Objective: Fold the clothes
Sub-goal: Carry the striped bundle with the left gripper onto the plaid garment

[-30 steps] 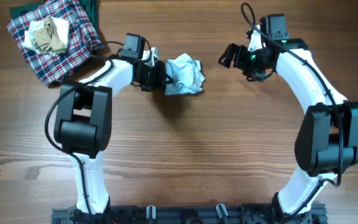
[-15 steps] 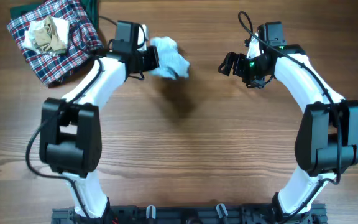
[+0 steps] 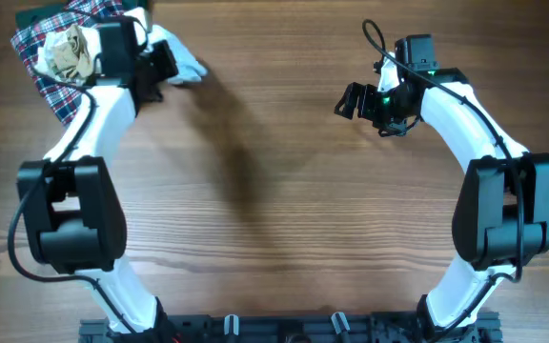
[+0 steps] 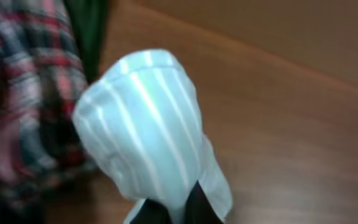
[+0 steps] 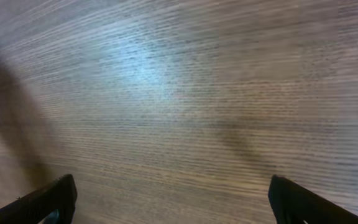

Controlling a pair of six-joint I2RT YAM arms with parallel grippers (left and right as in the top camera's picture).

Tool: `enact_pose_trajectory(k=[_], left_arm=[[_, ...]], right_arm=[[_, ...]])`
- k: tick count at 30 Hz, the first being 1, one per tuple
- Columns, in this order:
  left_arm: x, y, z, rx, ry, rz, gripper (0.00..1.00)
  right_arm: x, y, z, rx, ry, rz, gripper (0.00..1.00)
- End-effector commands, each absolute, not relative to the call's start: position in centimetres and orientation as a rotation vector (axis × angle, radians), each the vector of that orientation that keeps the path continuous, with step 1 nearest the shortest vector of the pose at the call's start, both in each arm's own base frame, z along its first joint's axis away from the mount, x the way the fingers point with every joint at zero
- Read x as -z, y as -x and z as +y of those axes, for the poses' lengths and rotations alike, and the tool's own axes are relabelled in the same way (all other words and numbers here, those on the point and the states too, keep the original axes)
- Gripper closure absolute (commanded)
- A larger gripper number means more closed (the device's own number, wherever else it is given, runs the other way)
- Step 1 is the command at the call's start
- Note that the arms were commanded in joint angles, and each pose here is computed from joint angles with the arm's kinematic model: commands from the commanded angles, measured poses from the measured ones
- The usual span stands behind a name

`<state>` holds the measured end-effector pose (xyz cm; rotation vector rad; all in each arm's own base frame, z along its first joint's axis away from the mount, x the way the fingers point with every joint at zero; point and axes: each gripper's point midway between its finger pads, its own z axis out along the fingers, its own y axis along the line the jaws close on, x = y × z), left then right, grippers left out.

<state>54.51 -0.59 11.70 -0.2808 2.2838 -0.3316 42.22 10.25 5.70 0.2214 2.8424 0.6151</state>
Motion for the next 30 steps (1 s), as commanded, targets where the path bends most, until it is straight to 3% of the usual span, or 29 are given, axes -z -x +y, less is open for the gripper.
enact_pose_trajectory(k=[1, 16, 23, 30], left_arm=[[-14.5, -55.4, 1.7, 0.287, 0.238, 2.198, 0.96], [-24.3, -57.3, -1.9, 0.440, -0.110, 2.056, 0.96], [-23.6, -56.3, 3.4, 0.301, -0.171, 2.103, 0.96], [-26.5, -56.7, 7.0, 0.298, -0.125, 2.010, 0.96]], right_arm=[[-5.0, -41.5, 10.2, -0.589, -0.198, 2.875, 0.00], [-4.8, -41.0, 10.2, -0.588, -0.209, 2.898, 0.00], [-4.7, -40.6, 10.1, -0.587, -0.213, 2.916, 0.00], [-4.7, -40.5, 10.1, -0.590, -0.235, 2.919, 0.00]])
